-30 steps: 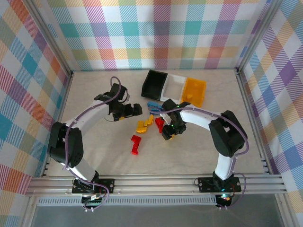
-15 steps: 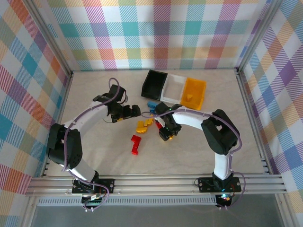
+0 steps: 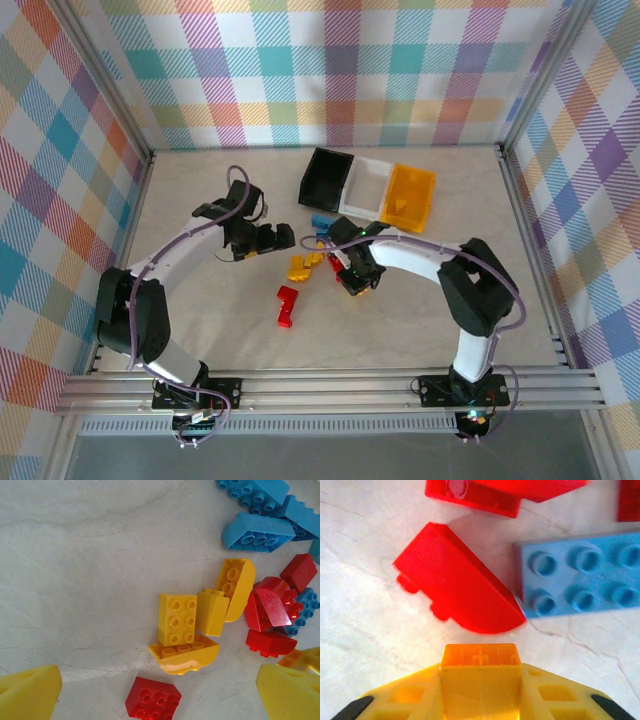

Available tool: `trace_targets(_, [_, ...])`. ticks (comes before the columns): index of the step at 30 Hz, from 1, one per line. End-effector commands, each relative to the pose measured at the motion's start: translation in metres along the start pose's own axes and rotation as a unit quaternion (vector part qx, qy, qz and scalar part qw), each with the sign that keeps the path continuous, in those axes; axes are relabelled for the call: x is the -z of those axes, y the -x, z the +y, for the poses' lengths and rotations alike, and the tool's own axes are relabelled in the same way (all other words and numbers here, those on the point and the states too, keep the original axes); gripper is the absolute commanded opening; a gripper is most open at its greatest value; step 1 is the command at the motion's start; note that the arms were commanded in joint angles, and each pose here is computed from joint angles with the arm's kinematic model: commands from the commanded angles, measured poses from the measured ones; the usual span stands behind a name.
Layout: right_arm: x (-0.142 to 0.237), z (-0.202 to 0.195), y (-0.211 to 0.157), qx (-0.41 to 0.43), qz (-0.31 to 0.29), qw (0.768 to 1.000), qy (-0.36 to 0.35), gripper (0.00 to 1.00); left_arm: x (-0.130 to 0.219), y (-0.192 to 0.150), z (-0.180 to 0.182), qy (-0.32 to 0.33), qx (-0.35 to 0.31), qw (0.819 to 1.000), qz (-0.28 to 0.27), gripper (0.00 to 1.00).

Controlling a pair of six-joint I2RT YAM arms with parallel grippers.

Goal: Sort the legos into containers by color

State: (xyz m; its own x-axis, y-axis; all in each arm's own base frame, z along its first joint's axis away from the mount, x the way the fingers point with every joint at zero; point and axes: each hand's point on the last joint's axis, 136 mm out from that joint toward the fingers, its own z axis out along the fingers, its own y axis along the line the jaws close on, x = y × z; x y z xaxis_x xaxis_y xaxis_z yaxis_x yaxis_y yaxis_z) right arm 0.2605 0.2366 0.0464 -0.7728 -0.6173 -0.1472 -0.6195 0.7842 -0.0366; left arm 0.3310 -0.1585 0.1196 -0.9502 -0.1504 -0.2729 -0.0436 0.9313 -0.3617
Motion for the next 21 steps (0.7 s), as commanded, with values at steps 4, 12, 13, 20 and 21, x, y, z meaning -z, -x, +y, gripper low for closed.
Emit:
trace_targets(4, [0.074, -0.034, 0.02, -0.112, -0.082, 0.99, 0.017, 0.35, 0.016, -0.018, 0.009, 0.027, -0.031, 0.999, 0.012, 1.0])
trace_targets(12, [0.101, -0.164, 0.074, -0.315, -0.138, 0.939, 0.016, 0.34, 0.018, -0.059, 0.005, 0.044, -0.053, 0.996, 0.056, 0.97])
trace_targets(13, [0.098, -0.174, 0.079, -0.328, -0.136, 0.935, 0.013, 0.34, 0.018, -0.064, 0.006, 0.046, -0.053, 0.996, 0.058, 0.97])
trace_targets(20, [0.048, -0.241, 0.106, -0.396, -0.107, 0.912, -0.008, 0.34, 0.02, -0.102, 0.014, 0.065, -0.046, 0.993, 0.086, 0.94])
trace_targets(21, [0.043, -0.25, 0.108, -0.402, -0.103, 0.91, -0.011, 0.34, 0.02, -0.107, 0.016, 0.067, -0.042, 0.993, 0.09, 0.94])
